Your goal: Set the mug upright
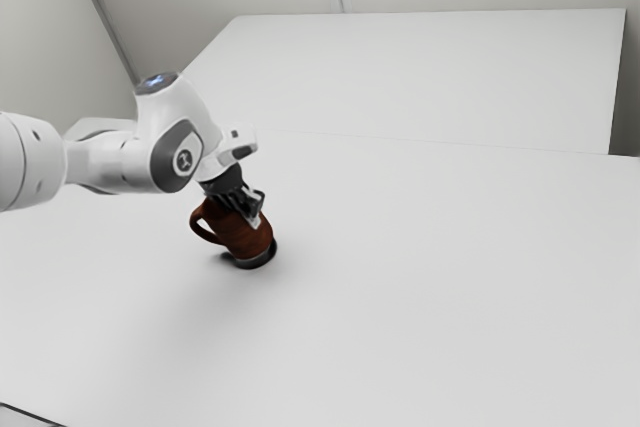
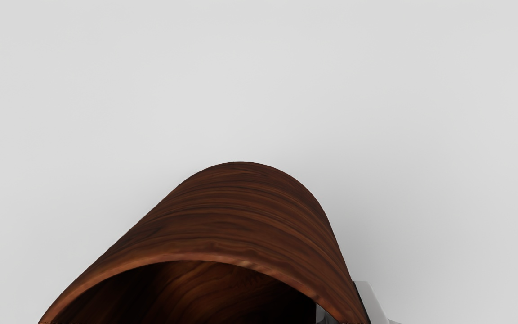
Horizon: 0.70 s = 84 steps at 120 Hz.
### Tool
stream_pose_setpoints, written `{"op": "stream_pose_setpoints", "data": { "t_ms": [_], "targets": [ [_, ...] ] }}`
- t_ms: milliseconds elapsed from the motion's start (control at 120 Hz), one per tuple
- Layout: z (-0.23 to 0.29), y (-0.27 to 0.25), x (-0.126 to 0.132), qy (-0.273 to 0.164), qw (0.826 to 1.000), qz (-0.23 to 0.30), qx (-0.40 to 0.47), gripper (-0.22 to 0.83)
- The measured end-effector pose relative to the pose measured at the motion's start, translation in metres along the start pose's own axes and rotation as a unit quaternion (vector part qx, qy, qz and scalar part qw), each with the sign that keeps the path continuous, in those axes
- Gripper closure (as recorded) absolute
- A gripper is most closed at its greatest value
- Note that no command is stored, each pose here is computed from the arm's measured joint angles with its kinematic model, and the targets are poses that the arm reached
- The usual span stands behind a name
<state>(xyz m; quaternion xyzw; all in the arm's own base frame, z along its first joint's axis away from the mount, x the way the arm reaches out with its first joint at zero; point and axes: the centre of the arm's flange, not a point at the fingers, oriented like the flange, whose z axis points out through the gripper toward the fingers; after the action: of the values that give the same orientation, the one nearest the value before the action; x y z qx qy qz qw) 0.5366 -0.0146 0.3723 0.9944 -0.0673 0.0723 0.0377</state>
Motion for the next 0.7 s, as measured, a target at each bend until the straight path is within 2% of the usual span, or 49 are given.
{"op": "stream_pose_setpoints", "data": {
  "t_ms": [242,392,467,575,700],
  "targets": [
    [0.013,0.000,-0.002,0.003,1.000,-0.019,0.006,0.77],
    [0.012,-0.013,-0.003,0.005,0.999,-0.039,0.006,0.44],
    [0.009,-0.018,-0.003,0.006,0.999,-0.046,0.005,0.31],
    [-0.009,-0.019,-0.002,0.020,0.999,-0.049,0.005,0.18],
    [-0.042,-0.016,0.005,0.048,0.998,-0.049,0.004,0.10]
  ]
}}
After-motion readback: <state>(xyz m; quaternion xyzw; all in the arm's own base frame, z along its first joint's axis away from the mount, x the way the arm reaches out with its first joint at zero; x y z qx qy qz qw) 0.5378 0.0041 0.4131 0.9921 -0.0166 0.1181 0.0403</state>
